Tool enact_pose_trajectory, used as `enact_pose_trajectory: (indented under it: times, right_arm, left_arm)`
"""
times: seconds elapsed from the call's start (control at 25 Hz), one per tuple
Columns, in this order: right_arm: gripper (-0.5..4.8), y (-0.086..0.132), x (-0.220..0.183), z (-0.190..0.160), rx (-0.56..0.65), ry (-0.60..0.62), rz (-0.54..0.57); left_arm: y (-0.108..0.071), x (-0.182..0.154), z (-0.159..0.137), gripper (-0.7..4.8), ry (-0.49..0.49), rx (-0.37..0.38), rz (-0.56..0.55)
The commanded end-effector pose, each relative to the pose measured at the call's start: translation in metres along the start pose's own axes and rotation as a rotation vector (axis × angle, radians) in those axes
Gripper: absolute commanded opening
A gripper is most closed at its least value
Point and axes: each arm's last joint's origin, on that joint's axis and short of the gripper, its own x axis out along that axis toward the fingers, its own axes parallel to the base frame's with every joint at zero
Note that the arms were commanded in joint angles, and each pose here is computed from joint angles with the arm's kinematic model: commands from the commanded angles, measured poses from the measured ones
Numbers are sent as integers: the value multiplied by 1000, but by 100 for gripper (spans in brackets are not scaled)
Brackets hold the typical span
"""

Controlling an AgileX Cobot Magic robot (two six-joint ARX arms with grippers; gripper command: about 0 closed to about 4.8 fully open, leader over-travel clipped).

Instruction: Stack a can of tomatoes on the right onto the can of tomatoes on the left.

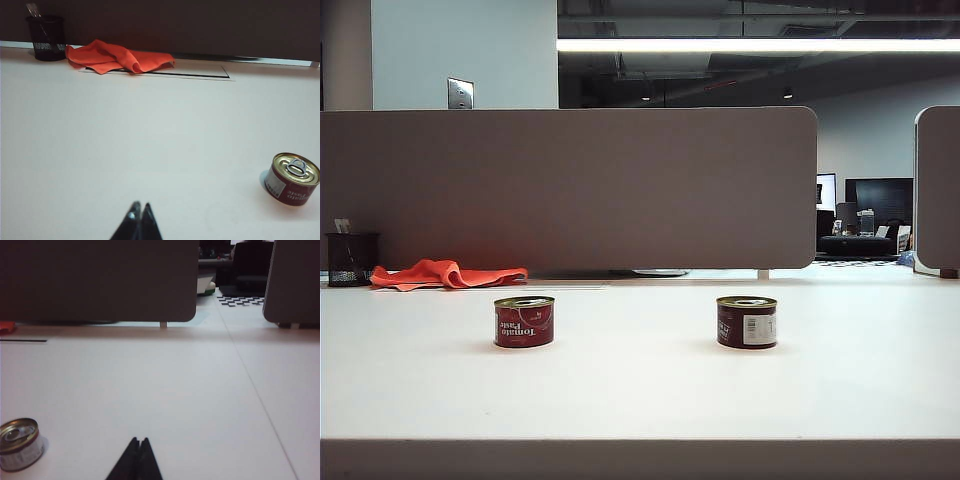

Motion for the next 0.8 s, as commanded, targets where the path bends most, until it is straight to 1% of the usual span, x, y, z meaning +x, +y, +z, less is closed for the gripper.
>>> enact_pose_trajectory:
  times: [0.04, 0.16, 0.32, 0.36, 0.4, 0.44, 0.6, 0.64, 0.68, 0.72, 0.8]
  right_arm:
    - [-1, 0, 0, 3, -6, -51, -10]
    - [-1, -1, 0, 5, -5, -61, -51]
    - [-3, -1, 0, 6, -4, -63, -51]
    - [-4, -1, -1, 8, 3, -68, -52]
    - [-4, -2, -1, 11, 22, -77, -64]
    - [-4, -2, -3, 20, 35, -102, -94]
    - [-4, -2, -11, 52, 35, -184, -99]
    - [-4, -1, -14, 67, 37, -190, -92]
    - [-4, -1, -16, 76, 40, -177, -85]
    - [-4, 0, -19, 91, 58, -145, -81]
    - [-4, 1, -21, 105, 57, -109, -56]
  left_arm:
    - [0, 0, 3, -5, -18, 0, -5]
    - [0, -1, 3, -5, -18, 0, -6]
    - [0, -1, 5, -5, -22, -2, -6]
    - [-1, -2, 9, -5, -32, -28, -8]
    - [-1, -4, 15, -5, -44, -67, -10]
    - [-2, -8, 27, -5, -68, -99, -13]
    - [-4, -18, 59, -5, -114, -89, -53]
    - [-6, -21, 73, -5, -108, -66, -86]
    - [-7, -22, 81, -5, -91, -49, -106]
    - [-10, -21, 95, -5, -47, -29, -164]
    - [-13, -17, 106, -5, 0, -21, -236]
